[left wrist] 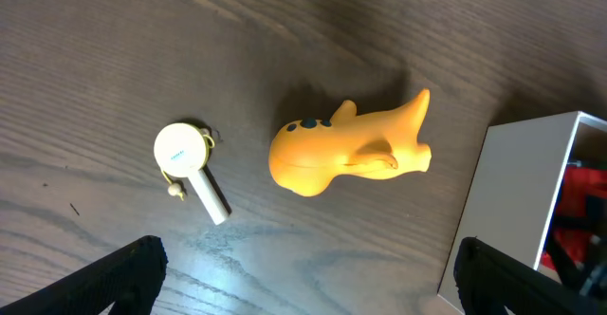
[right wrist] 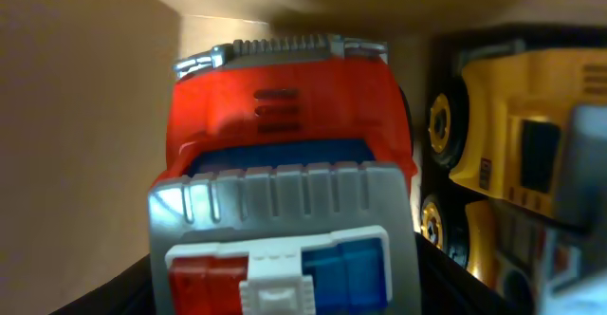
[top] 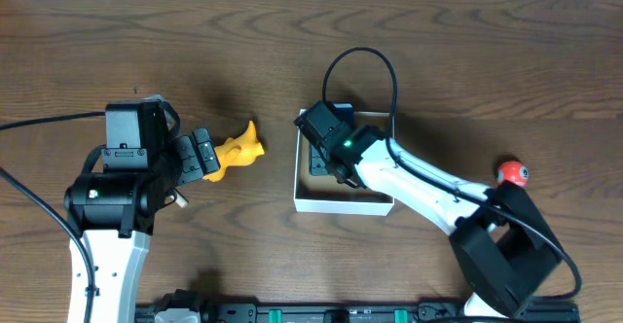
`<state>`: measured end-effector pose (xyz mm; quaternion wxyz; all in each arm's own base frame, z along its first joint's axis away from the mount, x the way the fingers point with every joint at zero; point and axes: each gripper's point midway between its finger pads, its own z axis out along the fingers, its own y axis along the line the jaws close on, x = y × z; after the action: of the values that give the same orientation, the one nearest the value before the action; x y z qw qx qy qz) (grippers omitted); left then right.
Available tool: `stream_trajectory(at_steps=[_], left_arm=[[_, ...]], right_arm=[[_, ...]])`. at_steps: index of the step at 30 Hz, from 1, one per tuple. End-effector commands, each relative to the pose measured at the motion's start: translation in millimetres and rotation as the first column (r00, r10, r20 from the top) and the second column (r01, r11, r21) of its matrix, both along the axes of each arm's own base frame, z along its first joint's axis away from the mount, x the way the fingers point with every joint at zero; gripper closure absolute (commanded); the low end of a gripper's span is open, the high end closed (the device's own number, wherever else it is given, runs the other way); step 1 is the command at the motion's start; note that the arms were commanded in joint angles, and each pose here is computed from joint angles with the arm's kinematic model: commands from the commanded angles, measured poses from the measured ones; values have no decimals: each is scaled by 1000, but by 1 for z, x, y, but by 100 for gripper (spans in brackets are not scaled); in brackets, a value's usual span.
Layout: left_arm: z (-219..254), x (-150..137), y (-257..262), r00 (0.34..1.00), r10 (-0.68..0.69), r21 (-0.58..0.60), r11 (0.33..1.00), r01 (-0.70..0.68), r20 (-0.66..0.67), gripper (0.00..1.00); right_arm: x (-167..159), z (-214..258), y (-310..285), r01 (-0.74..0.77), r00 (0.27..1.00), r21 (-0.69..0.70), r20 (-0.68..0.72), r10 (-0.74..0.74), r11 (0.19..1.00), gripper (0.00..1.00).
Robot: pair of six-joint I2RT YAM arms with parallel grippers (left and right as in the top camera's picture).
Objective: Pack container
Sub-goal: 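Carry the red truck with the right gripper into the box beside the yellow truck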
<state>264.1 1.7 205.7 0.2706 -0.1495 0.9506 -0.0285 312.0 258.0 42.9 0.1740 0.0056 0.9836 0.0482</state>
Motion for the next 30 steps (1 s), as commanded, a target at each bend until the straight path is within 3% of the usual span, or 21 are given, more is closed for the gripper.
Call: stream_trajectory(at_steps=[1,7,10,16,30], left_arm=[[6,2,1,1000,9,1,1000,-9,15,2],[6,2,1,1000,9,1,1000,-9,15,2],[6,2,1,1000,9,1,1000,-9,15,2],[6,2,1,1000,9,1,1000,-9,15,2],[6,2,1,1000,9,1,1000,-9,15,2]], right_arm=[[11,0,-5,104,994,7,22,-104,995,99],[18,-9,-15,185,983,9,10,-186,983,96],[18,-12,-16,191,982,6,5,-191,982,79],[22,-10,-11,165,986,20,16,-166,986,56],[29,0,-6,94,994,9,46,-95,996,19]])
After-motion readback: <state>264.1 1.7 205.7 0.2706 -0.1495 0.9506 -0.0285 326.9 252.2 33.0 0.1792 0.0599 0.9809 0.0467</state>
